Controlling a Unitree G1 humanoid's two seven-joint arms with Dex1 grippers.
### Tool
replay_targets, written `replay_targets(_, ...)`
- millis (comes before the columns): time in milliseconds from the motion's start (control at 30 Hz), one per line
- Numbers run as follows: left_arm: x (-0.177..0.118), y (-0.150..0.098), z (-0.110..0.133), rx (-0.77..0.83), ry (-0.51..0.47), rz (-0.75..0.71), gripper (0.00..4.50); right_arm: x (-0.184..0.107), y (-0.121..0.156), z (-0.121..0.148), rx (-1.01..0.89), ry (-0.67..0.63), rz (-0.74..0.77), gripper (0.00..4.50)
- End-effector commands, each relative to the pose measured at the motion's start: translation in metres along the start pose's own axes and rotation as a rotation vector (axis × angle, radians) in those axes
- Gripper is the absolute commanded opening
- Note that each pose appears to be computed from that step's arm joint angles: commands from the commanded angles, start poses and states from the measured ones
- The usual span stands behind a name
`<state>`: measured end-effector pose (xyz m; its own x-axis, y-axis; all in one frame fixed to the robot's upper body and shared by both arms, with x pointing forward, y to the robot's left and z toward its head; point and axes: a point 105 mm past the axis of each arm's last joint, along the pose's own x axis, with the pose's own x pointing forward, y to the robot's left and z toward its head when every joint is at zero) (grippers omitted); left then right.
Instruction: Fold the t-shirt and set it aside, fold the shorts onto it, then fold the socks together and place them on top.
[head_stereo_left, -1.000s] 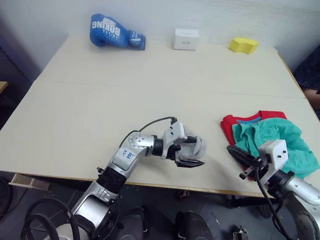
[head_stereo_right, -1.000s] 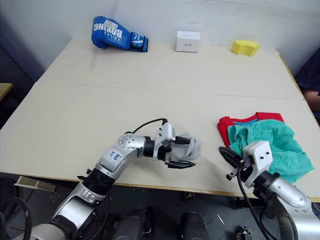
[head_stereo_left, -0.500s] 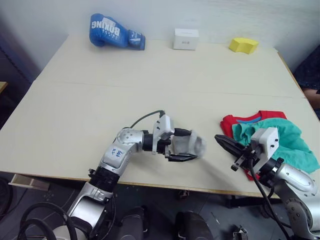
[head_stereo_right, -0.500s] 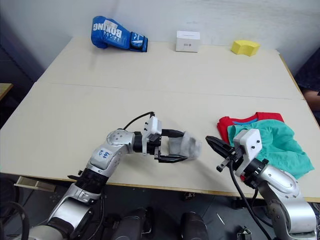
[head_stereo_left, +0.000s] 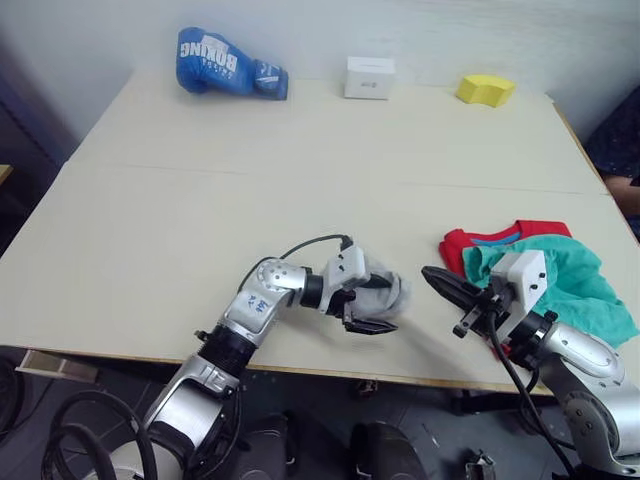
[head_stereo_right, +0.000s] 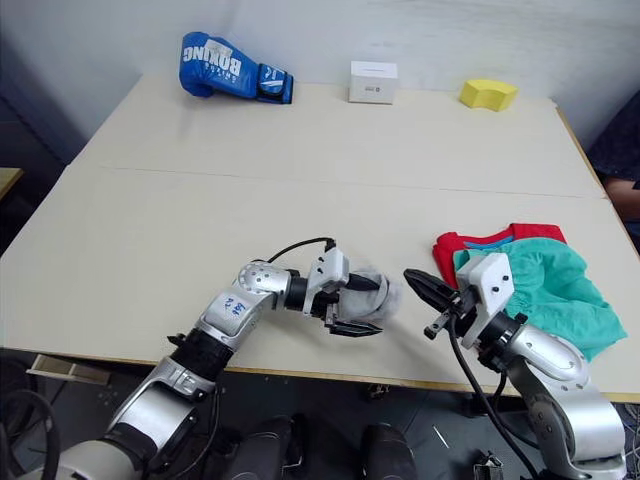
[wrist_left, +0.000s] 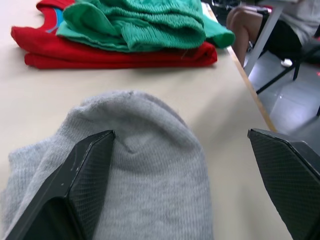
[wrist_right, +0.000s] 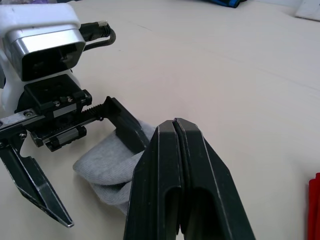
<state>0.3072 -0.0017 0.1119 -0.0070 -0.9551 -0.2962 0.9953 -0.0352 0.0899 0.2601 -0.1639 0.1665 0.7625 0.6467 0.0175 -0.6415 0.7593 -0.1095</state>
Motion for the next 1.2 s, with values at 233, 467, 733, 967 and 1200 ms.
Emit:
replay_targets(233,-0.056,0.013,0.037,0.064,-0.13,0.077,4.29,-0.004,0.009,0.013,-0.019,-0.059,-0.025,0.0)
replay_targets(467,-0.052,0.01,0.024,0.12,-0.094,0.122,2.29,0.02,0.034,0.013,-0.017,-0.082,0.13,0.0)
replay_targets(733,-0.017,0.01,0.0,0.052,-0.057,0.161,0.01,0.048,0.028,-0.024,-0.157,-0.027,0.121,0.0)
replay_targets(967,0.001,0.016,-0.024,0.002,0.052,0.199,0.01,0.055,0.022,-0.059,-0.14,0.016,0.089,0.0)
replay_targets(1200,0.002,0.009,-0.044,-0.066,0.15,0.16,0.01,0.044,-0.001,-0.084,-0.081,0.033,-0.066,0.0)
